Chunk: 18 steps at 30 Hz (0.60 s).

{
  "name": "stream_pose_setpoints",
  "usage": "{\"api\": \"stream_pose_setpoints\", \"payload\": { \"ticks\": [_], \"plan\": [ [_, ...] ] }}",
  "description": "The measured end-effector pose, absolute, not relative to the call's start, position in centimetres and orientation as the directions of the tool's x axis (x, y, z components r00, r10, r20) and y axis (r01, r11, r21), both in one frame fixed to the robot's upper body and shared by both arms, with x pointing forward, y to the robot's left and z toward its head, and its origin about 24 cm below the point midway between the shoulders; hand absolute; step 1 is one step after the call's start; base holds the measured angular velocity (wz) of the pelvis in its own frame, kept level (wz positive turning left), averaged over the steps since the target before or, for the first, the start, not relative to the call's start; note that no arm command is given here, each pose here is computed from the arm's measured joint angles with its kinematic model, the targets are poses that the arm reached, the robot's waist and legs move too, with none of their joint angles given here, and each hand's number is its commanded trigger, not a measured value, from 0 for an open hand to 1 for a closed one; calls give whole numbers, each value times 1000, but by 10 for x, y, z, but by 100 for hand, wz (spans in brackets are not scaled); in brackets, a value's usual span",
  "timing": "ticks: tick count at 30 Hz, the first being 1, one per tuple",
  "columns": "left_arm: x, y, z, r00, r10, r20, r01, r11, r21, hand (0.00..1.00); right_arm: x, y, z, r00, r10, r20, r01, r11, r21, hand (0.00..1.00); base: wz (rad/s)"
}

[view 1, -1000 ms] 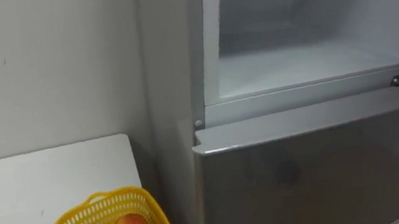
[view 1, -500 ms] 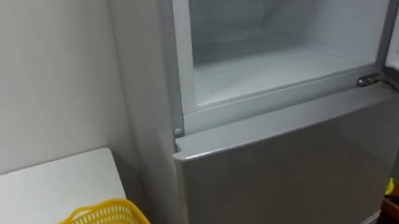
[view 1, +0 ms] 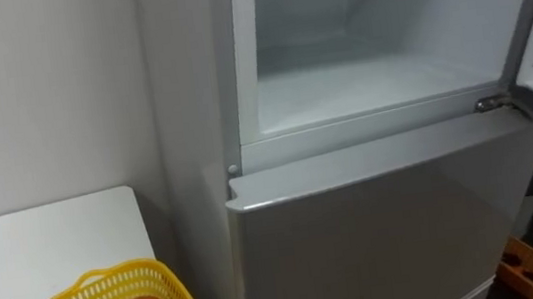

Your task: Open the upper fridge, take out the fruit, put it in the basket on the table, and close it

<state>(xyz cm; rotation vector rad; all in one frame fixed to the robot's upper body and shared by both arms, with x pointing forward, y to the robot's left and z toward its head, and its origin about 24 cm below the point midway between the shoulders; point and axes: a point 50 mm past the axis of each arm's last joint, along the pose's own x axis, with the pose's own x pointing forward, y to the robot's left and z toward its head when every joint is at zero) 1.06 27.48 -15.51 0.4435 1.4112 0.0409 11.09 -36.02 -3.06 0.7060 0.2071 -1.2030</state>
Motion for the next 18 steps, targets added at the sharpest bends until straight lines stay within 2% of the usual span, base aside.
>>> {"api": "stream_pose_setpoints", "payload": {
  "ticks": [1,9,13,18],
  "plan": [
    [12,276,-154,177,293,-940,226,917,328,0,116,-362,-28,370,-771,-518,884,121,451,0,0],
    [5,275,-152,179,331,-926,140,924,357,0,147,-370,-4,427,-743,-515,721,-64,690,0,1],
    [-2,273,-153,147,345,-927,118,924,363,0,158,-372,29,504,-762,-407,607,-23,795,0,10],
    [-5,269,-155,140,335,-932,99,931,350,0,165,-376,51,537,-780,-322,525,10,851,0,11]
  ]
}}
